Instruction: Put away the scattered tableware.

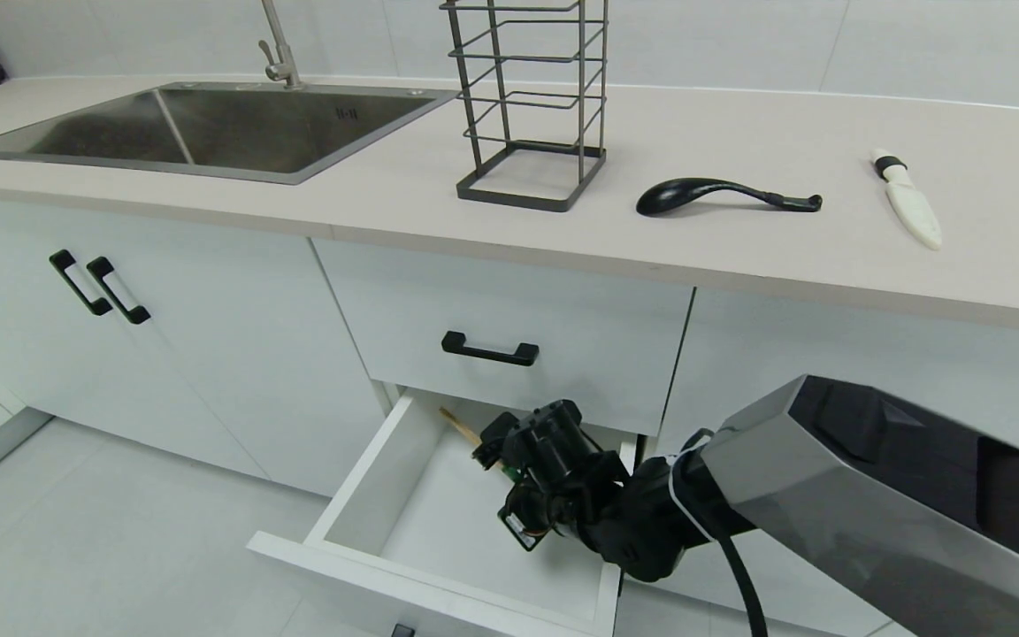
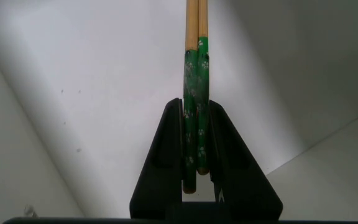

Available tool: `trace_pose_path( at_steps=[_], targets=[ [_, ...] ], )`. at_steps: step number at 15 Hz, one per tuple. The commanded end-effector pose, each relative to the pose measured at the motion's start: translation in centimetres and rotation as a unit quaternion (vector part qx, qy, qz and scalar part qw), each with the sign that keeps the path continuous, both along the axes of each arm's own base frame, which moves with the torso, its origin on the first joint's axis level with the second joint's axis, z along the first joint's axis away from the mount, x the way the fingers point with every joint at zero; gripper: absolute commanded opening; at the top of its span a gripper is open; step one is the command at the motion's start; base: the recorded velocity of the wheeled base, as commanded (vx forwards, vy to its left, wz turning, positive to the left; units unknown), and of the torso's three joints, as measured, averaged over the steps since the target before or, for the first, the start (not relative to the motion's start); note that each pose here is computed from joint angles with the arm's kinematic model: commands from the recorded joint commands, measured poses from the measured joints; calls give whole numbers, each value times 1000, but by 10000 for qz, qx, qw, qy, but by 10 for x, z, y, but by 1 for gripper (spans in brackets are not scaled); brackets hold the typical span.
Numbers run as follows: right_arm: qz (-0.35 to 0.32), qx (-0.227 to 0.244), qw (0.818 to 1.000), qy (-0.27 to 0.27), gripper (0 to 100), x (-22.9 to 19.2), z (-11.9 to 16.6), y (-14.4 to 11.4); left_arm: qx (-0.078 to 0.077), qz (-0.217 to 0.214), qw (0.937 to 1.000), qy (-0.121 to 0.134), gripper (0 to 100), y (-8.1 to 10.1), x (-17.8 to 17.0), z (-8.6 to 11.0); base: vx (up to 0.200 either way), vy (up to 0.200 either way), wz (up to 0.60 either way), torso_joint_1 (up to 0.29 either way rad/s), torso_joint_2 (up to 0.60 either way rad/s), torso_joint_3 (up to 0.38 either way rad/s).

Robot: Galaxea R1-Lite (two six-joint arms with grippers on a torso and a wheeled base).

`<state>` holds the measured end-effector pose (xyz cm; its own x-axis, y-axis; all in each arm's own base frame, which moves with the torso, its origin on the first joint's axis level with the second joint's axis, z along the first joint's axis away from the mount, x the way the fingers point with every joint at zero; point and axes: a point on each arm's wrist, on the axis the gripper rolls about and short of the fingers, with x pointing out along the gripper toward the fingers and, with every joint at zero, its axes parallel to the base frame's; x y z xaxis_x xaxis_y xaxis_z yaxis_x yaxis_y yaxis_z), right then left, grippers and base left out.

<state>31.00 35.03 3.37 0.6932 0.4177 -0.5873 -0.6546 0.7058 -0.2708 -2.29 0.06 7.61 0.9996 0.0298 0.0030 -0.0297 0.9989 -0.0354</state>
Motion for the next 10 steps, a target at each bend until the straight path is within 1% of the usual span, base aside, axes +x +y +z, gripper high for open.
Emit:
trace_pose_path(
  at_steps=[1,4,10],
  targets=[
    [-22,-75,9999,63,0,5,-16,4,0,4,10000,0,100,0,0,0,0,0,0,0,0,0],
    [-52,-106,9999,88,0,9,-29,10,0,4,10000,0,100,0,0,0,0,0,0,0,0,0],
    [-126,-228,9996,122,0,11,-42,9,0,4,10000,0,100,0,0,0,0,0,0,0,0,0]
  ],
)
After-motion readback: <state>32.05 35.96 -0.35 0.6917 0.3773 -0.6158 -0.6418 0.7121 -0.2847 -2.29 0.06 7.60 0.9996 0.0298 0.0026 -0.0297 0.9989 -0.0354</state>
